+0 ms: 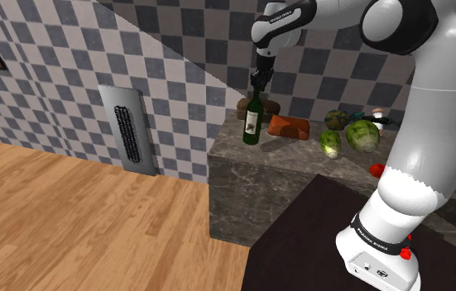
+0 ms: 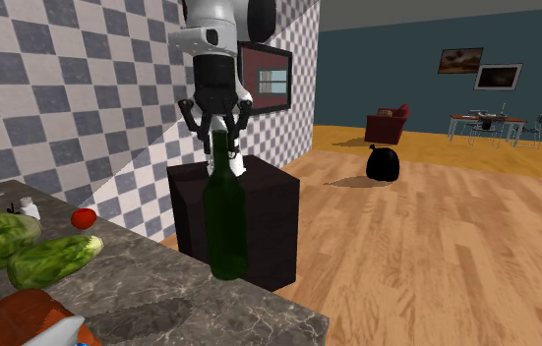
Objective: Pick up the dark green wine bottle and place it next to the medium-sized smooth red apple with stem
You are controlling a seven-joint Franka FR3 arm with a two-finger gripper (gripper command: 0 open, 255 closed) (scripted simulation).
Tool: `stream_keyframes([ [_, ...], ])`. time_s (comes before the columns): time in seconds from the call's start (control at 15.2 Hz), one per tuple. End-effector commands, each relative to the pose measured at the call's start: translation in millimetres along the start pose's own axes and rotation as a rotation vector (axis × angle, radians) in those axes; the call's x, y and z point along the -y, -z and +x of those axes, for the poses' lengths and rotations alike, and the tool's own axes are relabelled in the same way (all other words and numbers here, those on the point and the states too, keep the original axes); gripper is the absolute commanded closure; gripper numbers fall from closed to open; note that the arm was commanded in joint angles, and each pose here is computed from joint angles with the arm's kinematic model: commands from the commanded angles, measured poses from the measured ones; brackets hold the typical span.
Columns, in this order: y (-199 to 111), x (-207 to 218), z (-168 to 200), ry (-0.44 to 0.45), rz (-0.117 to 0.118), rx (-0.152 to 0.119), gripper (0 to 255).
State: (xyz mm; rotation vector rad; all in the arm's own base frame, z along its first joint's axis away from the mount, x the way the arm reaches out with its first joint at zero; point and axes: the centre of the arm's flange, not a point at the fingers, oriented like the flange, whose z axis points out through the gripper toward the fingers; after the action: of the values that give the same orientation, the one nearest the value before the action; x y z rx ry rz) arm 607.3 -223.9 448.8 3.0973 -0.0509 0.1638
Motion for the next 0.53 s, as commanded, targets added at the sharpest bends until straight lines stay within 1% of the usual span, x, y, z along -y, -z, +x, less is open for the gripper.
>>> stream_keyframes([
  [0.0, 10.6, 0.0, 1.2, 0.000, 0.000, 0.000, 255],
  [0.46, 46.4, -1.4, 5.0, 0.000, 0.000, 0.000, 255],
])
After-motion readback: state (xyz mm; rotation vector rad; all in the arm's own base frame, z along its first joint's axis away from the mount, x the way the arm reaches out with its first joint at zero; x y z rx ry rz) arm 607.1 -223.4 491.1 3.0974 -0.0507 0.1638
